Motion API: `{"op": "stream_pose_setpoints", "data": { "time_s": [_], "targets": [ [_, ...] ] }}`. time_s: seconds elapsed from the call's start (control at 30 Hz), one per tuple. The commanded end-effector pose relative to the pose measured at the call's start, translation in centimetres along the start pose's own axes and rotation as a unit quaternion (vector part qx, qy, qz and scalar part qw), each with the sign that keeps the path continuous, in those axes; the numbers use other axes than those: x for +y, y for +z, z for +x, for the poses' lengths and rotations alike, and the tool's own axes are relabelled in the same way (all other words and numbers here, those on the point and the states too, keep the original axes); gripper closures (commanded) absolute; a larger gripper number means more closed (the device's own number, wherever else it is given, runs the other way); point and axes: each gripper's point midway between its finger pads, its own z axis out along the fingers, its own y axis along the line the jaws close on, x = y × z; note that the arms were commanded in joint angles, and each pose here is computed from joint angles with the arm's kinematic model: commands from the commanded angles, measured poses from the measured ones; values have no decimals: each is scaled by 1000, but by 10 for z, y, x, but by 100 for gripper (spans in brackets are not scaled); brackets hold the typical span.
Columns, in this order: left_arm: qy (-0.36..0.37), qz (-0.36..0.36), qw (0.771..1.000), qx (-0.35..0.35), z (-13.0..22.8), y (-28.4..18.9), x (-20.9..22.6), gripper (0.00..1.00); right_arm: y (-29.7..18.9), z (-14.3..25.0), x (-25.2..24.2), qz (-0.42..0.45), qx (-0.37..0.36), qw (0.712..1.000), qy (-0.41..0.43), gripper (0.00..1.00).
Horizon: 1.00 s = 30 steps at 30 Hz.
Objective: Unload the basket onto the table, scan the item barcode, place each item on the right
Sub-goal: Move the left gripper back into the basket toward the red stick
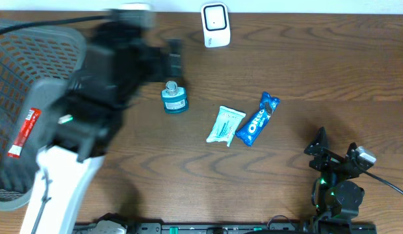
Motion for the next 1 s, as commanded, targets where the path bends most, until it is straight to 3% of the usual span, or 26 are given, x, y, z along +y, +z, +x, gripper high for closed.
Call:
{"op": "stream_pose_setpoints", "data": {
  "time_s": [0.0,0.1,0.47,0.67,0.97],
  "targets": [
    [-25,-118,993,-16,-11,-24,84,0,0,2,3,-5,3,1000,-7,1],
    [-72,-189,979,14,4,-41,142,0,0,2,3,-5,3,1000,-7,1],
    [-210,-322,916,112,76,-39,285,2,0,2,3,-5,3,1000,-7,1],
    [-211,-341,895,198,118,-16,339,2,0,2,3,-5,3,1000,-7,1],
    [-168,-298,870,355,200,30,380,2,0,2,3,-5,3,1000,-7,1]
  ]
}}
